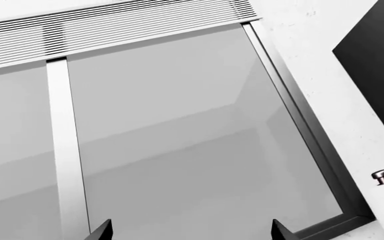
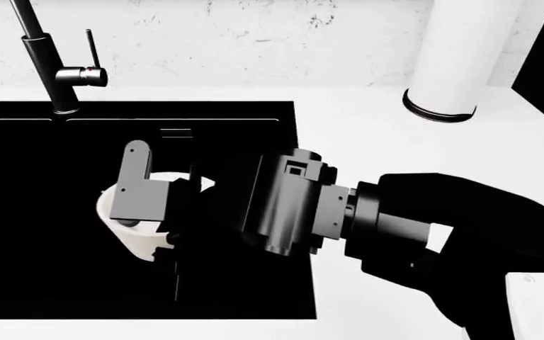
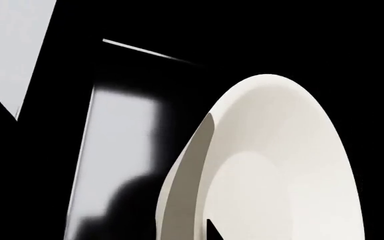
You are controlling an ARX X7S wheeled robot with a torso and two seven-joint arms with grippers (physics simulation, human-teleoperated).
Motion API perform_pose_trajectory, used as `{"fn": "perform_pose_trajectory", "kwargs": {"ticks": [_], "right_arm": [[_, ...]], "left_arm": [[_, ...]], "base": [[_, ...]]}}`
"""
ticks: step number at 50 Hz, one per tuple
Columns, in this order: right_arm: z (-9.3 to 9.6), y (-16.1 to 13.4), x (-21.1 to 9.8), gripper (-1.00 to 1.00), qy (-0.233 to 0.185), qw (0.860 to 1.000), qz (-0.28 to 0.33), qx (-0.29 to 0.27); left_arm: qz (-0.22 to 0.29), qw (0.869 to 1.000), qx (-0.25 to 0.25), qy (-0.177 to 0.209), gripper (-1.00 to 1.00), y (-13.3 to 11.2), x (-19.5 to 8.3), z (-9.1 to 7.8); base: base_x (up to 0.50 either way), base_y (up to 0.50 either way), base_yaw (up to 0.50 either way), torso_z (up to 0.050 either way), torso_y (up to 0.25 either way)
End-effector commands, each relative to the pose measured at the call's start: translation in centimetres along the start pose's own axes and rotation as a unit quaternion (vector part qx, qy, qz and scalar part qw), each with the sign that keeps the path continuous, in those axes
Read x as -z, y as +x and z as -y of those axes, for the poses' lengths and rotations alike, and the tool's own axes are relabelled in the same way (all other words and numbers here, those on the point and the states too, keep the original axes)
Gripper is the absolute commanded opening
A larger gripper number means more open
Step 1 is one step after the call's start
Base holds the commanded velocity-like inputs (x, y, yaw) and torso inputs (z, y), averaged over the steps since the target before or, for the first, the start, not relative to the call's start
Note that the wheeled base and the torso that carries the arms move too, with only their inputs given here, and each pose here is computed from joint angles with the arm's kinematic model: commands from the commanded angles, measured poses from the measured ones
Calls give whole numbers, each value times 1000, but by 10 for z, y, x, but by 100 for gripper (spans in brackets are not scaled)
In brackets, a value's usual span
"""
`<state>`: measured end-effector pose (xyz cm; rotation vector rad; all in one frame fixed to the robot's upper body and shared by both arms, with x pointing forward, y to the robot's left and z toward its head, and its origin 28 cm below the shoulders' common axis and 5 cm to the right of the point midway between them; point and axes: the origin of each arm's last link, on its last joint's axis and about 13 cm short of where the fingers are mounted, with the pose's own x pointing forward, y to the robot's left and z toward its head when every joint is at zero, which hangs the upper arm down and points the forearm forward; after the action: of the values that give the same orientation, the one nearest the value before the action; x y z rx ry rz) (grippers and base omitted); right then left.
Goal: Move the fresh-baked cupcake off the tray onto the counter, and place the bowl used for mixing into the sink.
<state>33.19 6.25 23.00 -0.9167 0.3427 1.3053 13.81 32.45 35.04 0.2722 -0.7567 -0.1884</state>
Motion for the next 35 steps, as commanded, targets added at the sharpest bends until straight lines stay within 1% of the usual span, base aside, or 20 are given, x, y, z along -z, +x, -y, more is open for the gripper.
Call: {"fn": "perform_pose_trajectory", "kwargs": {"ticks": [1, 11, 22, 29, 35], "right_arm": [[2, 0, 1, -100, 3, 1000, 3, 8], [1, 1, 2, -100, 8, 1000, 3, 5], [-3, 4, 9, -100, 32, 999, -15, -20], [-8, 8, 12, -100, 35, 999, -19, -35], [-10, 10, 15, -100, 49, 998, -22, -39]], "left_arm": [[3, 1000, 2, -2, 100, 0, -2, 1], [4, 1000, 1, -2, 100, -1, -3, 1], [5, 1000, 3, -3, 100, 0, -4, 1], [6, 1000, 4, -6, 100, 0, -4, 1], [6, 1000, 4, -6, 100, 0, -3, 1]], "base": [[0, 0, 0, 0, 0], [0, 0, 0, 0, 0], [0, 0, 0, 0, 0], [0, 0, 0, 0, 0], [-2, 0, 0, 0, 0]]}}
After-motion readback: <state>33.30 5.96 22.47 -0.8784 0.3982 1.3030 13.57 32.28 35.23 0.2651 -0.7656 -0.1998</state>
